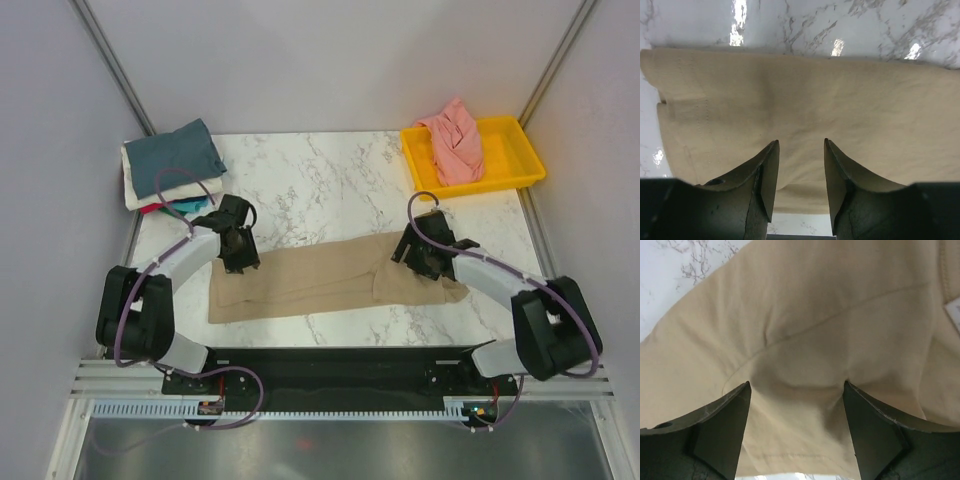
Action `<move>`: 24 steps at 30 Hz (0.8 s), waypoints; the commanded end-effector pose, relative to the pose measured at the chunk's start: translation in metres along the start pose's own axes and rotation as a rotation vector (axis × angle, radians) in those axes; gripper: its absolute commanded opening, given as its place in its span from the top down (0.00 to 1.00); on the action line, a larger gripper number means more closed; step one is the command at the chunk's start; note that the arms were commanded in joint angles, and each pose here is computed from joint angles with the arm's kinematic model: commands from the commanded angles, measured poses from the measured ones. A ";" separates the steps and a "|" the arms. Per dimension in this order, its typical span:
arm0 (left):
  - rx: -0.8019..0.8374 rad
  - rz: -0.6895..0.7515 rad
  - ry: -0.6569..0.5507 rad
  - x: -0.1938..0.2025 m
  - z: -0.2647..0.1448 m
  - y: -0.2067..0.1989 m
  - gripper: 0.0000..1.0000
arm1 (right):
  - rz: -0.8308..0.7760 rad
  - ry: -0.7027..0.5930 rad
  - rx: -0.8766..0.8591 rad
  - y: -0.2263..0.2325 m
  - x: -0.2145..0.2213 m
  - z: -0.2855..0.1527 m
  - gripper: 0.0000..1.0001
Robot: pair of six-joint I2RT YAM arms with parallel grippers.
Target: Fold and stack the t-shirts
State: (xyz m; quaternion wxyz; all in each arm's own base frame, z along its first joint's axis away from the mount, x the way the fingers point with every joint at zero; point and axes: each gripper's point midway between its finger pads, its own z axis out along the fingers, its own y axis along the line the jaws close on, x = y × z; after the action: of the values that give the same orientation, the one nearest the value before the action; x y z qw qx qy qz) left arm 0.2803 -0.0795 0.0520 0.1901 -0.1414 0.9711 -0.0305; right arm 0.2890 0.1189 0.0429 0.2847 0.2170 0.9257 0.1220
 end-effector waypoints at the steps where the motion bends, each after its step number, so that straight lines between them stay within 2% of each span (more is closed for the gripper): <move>1: 0.013 -0.068 0.051 0.010 0.014 -0.007 0.52 | -0.015 0.033 -0.058 0.031 -0.010 0.018 0.18; 10: 0.048 -0.078 0.159 0.042 0.036 -0.010 0.54 | -0.049 0.115 -0.027 0.063 -0.024 0.070 0.16; 18: 0.122 -0.095 0.202 0.067 0.036 -0.015 0.56 | -0.145 0.226 -0.097 0.137 -0.034 0.140 0.16; 19: 0.126 -0.092 0.205 0.070 0.036 -0.016 0.56 | -0.148 0.196 -0.139 0.159 -0.050 0.142 0.17; 21: 0.149 -0.086 0.212 0.077 0.032 -0.019 0.57 | -0.157 0.226 -0.142 0.169 -0.041 0.163 0.17; 24: 0.186 -0.083 0.218 0.088 0.025 -0.025 0.57 | -0.158 0.214 -0.188 0.197 -0.052 0.186 0.17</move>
State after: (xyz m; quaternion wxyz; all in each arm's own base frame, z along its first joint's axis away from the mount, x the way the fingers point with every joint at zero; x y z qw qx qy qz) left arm 0.2560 -0.1178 0.0180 0.1535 -0.1531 0.9675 -0.1302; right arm 0.5187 0.2739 0.0396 0.2856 0.1179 0.9246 0.2228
